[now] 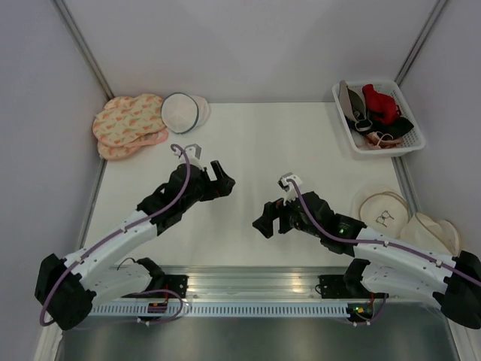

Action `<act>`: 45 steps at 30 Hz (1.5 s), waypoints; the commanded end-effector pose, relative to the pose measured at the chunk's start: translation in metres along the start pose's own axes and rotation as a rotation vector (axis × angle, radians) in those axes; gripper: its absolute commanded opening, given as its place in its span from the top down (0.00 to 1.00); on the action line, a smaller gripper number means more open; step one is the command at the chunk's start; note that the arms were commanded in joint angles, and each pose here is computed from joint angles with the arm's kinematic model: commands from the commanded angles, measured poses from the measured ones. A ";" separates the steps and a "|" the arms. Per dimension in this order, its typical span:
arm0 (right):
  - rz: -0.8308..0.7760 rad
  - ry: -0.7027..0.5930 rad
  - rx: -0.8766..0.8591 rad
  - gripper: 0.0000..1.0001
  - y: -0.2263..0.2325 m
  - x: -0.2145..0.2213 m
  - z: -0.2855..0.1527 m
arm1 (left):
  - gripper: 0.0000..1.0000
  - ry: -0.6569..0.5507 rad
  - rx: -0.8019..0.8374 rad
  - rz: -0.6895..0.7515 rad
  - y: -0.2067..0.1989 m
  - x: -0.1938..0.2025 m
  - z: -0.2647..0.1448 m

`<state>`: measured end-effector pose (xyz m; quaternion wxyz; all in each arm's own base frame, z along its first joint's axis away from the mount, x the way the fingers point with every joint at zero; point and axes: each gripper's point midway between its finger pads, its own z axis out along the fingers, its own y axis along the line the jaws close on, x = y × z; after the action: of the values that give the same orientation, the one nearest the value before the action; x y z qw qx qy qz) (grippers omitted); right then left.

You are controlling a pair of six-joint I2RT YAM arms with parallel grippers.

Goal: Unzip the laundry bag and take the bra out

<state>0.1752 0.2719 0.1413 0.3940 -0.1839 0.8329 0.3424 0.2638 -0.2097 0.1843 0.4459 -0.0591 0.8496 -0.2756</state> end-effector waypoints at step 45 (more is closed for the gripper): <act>0.086 -0.064 0.155 0.02 -0.026 -0.005 -0.026 | 0.98 -0.098 0.261 -0.579 0.111 -0.125 0.228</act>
<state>0.1645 0.2279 0.1186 0.3796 -0.1293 0.8707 0.2846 0.5816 -0.1309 0.0649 0.3733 -0.3759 0.7060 -0.4701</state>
